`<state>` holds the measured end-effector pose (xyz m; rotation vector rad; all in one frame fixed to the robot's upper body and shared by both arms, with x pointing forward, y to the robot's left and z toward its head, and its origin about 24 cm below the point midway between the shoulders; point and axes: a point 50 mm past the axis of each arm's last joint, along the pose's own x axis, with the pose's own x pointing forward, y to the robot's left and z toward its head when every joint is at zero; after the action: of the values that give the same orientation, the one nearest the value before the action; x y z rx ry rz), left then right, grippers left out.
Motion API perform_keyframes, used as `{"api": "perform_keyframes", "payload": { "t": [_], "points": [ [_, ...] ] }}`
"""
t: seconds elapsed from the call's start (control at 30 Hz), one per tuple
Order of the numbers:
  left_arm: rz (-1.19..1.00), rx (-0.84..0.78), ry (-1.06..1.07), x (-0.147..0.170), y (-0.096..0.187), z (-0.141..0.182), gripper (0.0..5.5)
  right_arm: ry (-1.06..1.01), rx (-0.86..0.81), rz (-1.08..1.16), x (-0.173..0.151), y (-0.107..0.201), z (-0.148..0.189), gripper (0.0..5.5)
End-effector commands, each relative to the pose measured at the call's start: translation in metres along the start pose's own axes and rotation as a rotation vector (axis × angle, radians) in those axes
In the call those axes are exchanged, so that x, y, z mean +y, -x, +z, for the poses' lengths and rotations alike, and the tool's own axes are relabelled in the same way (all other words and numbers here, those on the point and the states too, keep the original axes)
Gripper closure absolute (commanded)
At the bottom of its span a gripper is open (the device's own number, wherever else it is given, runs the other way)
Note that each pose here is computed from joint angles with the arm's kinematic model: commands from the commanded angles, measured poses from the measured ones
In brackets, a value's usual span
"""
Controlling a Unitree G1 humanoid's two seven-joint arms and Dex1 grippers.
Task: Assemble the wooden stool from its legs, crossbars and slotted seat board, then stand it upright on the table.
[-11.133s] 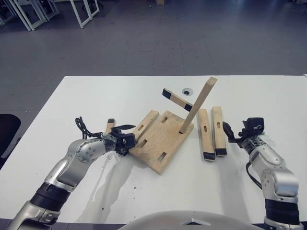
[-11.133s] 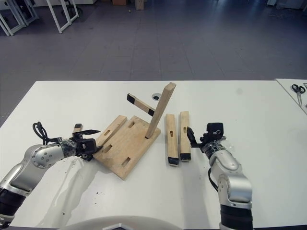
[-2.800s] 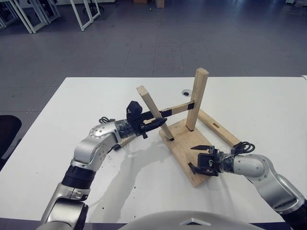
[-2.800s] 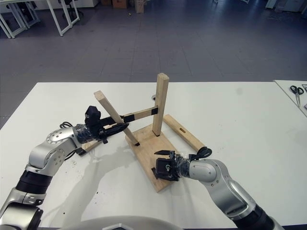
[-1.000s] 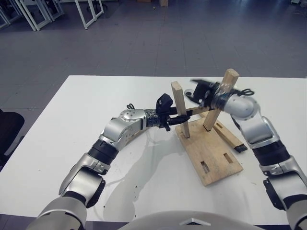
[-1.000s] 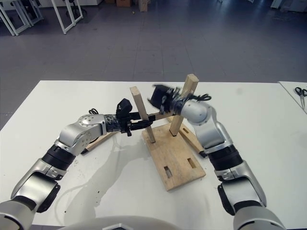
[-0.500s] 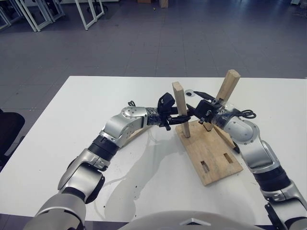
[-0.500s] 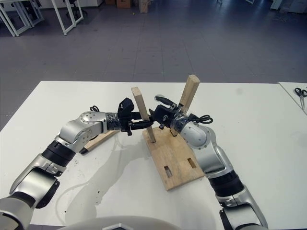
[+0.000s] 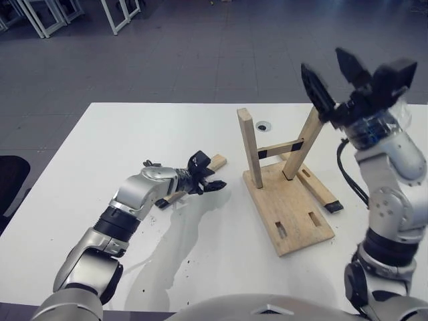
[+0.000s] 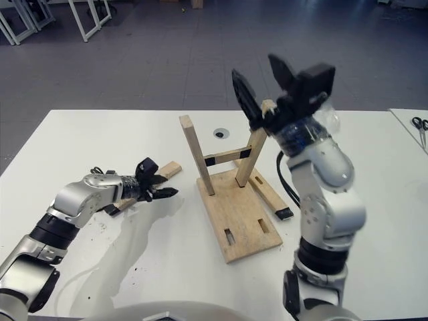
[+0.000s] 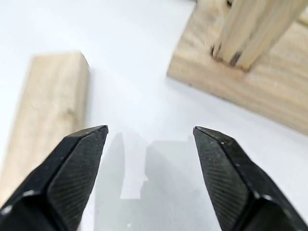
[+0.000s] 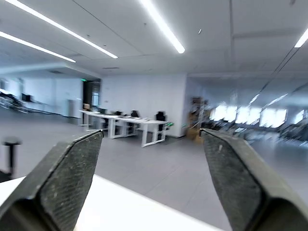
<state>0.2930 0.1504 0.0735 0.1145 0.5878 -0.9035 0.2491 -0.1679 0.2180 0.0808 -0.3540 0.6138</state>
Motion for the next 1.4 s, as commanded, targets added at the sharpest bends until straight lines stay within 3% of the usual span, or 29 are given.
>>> {"api": "perform_keyframes", "payload": {
  "t": [0.03,0.13,0.27,0.4,0.53,0.73,0.9,1.2,1.33,1.4],
  "points": [
    [0.008,-0.125,0.050,-0.003,0.039,0.010,1.66,-0.128,0.384,0.145,-0.008,0.076,-0.032,1.39],
    [0.067,-0.327,0.143,0.002,0.067,0.020,1.66,-0.078,0.687,0.066,-0.024,0.125,-0.070,1.39],
    [0.310,-0.478,0.138,0.026,0.089,0.028,1.66,0.075,0.833,-0.018,-0.038,0.145,-0.097,1.39],
    [0.589,-0.386,0.026,0.045,0.105,0.006,1.66,0.227,0.948,-0.008,-0.042,0.160,-0.118,1.39],
    [0.698,-0.235,0.003,0.041,0.113,-0.033,1.66,0.309,1.000,0.034,-0.040,0.170,-0.126,1.39],
    [0.757,-0.017,0.029,0.032,0.110,-0.085,1.66,0.262,0.912,0.198,-0.002,0.149,-0.137,1.39],
    [0.773,0.073,0.093,0.038,0.107,-0.114,1.66,0.270,0.861,0.252,0.008,0.130,-0.134,1.39],
    [0.757,0.134,0.215,0.036,0.102,-0.131,3.07,0.304,0.701,0.301,0.015,0.087,-0.095,1.39],
    [0.789,0.135,0.213,0.040,0.106,-0.127,3.81,0.092,0.697,0.300,0.017,0.079,-0.070,1.39],
    [0.821,0.074,0.185,0.044,0.109,-0.115,4.10,-0.066,0.655,0.286,0.022,0.072,-0.062,1.09]
  ]
}}
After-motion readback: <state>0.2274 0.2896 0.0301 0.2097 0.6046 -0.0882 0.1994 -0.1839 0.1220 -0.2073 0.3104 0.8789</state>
